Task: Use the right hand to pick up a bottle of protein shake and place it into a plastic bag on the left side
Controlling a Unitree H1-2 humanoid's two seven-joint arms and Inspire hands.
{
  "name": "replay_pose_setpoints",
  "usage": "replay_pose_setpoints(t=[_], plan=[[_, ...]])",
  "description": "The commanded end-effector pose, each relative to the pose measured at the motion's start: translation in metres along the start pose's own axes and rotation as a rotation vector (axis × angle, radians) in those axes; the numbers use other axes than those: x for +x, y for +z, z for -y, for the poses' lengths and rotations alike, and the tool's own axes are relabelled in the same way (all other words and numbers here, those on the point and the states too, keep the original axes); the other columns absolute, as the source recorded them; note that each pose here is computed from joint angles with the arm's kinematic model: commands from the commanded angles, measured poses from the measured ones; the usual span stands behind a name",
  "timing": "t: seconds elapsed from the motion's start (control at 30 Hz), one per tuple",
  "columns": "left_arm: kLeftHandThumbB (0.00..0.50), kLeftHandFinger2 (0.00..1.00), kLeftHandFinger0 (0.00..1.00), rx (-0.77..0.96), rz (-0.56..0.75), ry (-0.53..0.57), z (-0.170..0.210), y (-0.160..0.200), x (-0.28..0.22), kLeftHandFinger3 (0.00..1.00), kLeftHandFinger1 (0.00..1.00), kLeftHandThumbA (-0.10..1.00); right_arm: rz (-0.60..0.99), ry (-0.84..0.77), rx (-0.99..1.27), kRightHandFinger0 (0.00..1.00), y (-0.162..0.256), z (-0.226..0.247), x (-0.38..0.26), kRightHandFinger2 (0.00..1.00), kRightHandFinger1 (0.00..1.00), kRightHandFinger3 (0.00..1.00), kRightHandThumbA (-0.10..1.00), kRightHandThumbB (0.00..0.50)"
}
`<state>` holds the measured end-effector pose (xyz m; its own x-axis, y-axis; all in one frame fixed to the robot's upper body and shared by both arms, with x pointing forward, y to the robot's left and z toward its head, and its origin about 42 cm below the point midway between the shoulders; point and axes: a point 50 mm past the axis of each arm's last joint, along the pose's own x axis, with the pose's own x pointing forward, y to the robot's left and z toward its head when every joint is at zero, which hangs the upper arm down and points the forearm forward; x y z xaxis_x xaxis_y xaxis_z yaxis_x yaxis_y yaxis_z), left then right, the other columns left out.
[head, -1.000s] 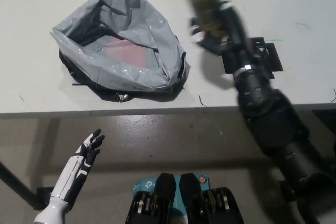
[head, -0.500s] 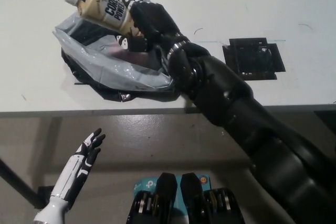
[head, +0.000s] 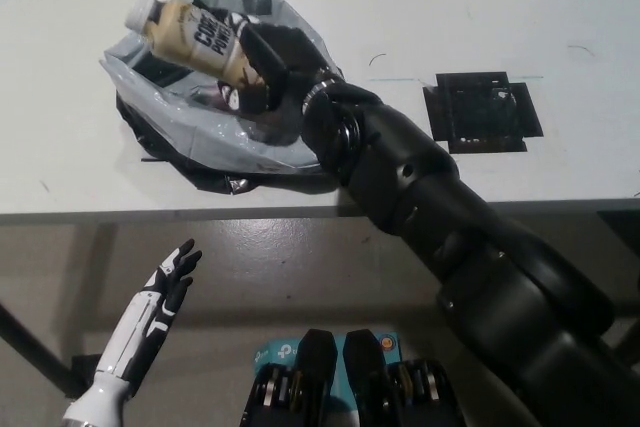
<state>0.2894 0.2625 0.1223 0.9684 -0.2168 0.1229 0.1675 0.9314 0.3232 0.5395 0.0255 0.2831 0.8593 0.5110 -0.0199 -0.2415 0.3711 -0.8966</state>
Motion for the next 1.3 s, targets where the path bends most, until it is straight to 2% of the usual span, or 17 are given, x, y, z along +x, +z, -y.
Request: replay_pose_setpoints(t=[0.0,0.1,0.23,0.3,0.33,0.37,0.43,0.5,0.53,0.6,0.7,0.73,0.83,0.97,1.0,1.1,1.27], plan=[[0.205,1.0,1.0,0.044,0.055,-0.013,-0.01,0.012,0.0,1.0,1.0,1.0,-0.122,0.341,0.076,1.0,0.015,0.016,0.007,1.0,1.0,1.0,0.86,0.496],[0.197,1.0,1.0,0.033,0.051,-0.011,-0.011,0.014,0.005,1.0,1.0,1.0,-0.115,0.334,0.112,1.0,0.007,0.019,0.005,1.0,1.0,1.0,0.9,0.5],[0.199,1.0,1.0,0.03,0.042,-0.012,-0.012,0.014,0.006,1.0,1.0,1.0,-0.063,0.271,0.136,1.0,0.009,0.03,0.007,1.0,1.0,1.0,0.87,0.5],[0.211,1.0,1.0,0.035,0.04,-0.02,-0.011,0.014,0.007,1.0,1.0,1.0,-0.01,0.18,0.176,1.0,0.008,0.038,0.007,1.0,1.0,1.0,0.86,0.5],[0.198,1.0,1.0,0.033,0.042,-0.02,-0.01,0.014,0.008,1.0,1.0,1.0,0.014,0.133,0.204,1.0,0.009,0.045,0.007,1.0,1.0,1.0,0.88,0.5],[0.189,1.0,1.0,0.023,0.043,-0.019,-0.007,0.013,0.007,1.0,1.0,1.0,0.052,0.087,0.242,1.0,0.01,0.054,0.006,1.0,1.0,1.0,0.9,0.5],[0.21,1.0,1.0,0.019,0.034,-0.024,-0.004,0.012,0.005,1.0,1.0,1.0,0.132,0.033,0.316,1.0,0.013,0.071,0.004,1.0,1.0,1.0,0.9,0.5],[0.215,1.0,1.0,0.014,0.032,-0.024,-0.004,0.012,0.005,1.0,1.0,1.0,0.285,-0.086,0.445,1.0,0.02,0.102,-0.005,1.0,1.0,1.0,0.83,0.483],[0.216,1.0,1.0,0.01,0.034,-0.023,-0.003,0.012,0.006,1.0,1.0,1.0,0.342,-0.134,0.488,1.0,0.022,0.116,-0.012,1.0,1.0,1.0,0.83,0.487],[0.214,1.0,1.0,-0.005,0.042,-0.014,-0.004,0.013,0.008,1.0,1.0,0.98,0.521,-0.287,0.57,1.0,0.032,0.156,-0.043,1.0,1.0,1.0,0.86,0.481],[0.198,1.0,1.0,0.018,0.051,-0.003,-0.008,0.017,0.014,1.0,1.0,1.0,0.672,-0.461,0.613,1.0,0.043,0.201,-0.101,1.0,1.0,1.0,0.88,0.466],[0.197,1.0,1.0,0.027,0.057,0.003,-0.009,0.018,0.016,1.0,1.0,1.0,0.725,-0.538,0.604,1.0,0.044,0.216,-0.127,1.0,1.0,1.0,0.94,0.497],[0.2,1.0,1.0,0.02,0.083,0.014,-0.012,0.022,0.027,1.0,1.0,1.0,0.84,-0.69,0.562,1.0,0.035,0.243,-0.193,1.0,1.0,1.0,0.95,0.473],[0.183,1.0,1.0,-0.001,0.107,0.021,-0.015,0.026,0.035,1.0,1.0,1.0,0.901,-0.78,0.553,1.0,0.015,0.242,-0.253,1.0,1.0,1.0,0.92,0.426],[0.185,1.0,1.0,-0.014,0.113,0.022,-0.016,0.027,0.037,1.0,1.0,1.0,0.923,-0.809,0.545,1.0,0.004,0.232,-0.273,1.0,1.0,1.0,0.91,0.386],[0.205,1.0,1.0,-0.034,0.126,0.041,-0.02,0.034,0.047,1.0,1.0,1.0,0.896,-0.89,0.441,1.0,-0.023,0.203,-0.32,1.0,1.0,1.0,0.99,0.358],[0.202,1.0,1.0,-0.05,0.126,0.048,-0.019,0.034,0.052,1.0,1.0,1.0,0.804,-0.988,0.485,1.0,-0.047,0.139,-0.382,1.0,1.0,1.0,1.0,0.405]])
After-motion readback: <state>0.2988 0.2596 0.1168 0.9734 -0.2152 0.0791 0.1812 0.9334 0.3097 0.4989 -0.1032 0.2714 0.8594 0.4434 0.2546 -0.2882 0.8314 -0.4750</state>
